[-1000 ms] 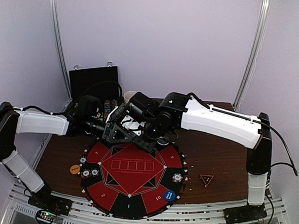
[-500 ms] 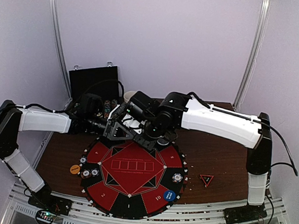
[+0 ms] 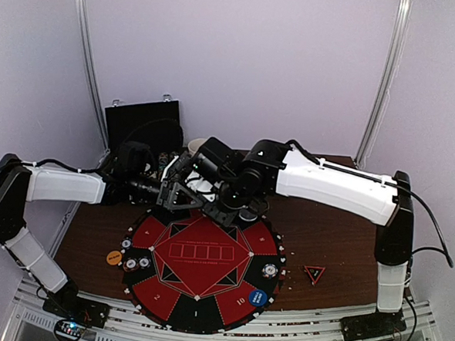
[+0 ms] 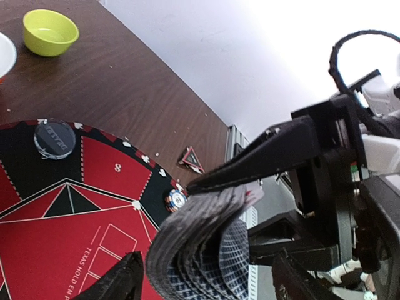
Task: Distribute texas hold em gaming equipment
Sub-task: Pass from the right arm to the left
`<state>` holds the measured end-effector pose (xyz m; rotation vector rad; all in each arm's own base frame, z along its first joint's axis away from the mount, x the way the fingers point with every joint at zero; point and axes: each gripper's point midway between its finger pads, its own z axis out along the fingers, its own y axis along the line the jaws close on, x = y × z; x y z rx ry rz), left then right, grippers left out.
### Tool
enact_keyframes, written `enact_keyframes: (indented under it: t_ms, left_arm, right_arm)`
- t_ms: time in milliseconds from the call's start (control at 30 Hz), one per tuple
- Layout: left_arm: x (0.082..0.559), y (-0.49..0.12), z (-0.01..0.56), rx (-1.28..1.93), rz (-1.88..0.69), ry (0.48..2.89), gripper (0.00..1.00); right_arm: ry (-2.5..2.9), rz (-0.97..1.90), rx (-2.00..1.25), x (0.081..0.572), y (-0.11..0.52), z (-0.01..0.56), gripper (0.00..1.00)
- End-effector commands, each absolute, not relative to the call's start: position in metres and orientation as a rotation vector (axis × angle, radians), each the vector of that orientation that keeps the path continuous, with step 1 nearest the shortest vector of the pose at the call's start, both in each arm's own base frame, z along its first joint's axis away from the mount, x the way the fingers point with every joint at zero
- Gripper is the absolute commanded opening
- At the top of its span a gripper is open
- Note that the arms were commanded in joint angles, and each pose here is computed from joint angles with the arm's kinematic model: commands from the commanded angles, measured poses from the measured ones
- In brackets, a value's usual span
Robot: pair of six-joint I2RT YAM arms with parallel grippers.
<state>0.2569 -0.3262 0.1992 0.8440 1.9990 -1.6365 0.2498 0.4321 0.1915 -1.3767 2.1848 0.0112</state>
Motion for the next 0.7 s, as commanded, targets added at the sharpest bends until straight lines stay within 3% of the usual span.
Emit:
enact_keyframes:
  t_ms: [0, 400, 667]
  left_arm:
    - [0.287, -0.320, 0.241, 0.691, -1.573, 1.827, 0.72]
    - [0.285, -0.314, 0.250, 0.685, -1.643, 1.783, 0.83]
    - [0.290, -0.304, 0.230, 0.616, -1.597, 1.844, 0.74]
  right_arm:
    - [2.150, 0.089, -1.638, 0.203, 0.443, 0.167, 0.46]
    - [2.166, 0.080, -1.638, 0.203, 0.439, 0.162, 0.45]
    - [2.175, 0.091, -1.602, 0.209, 0.438, 0.162, 0.44]
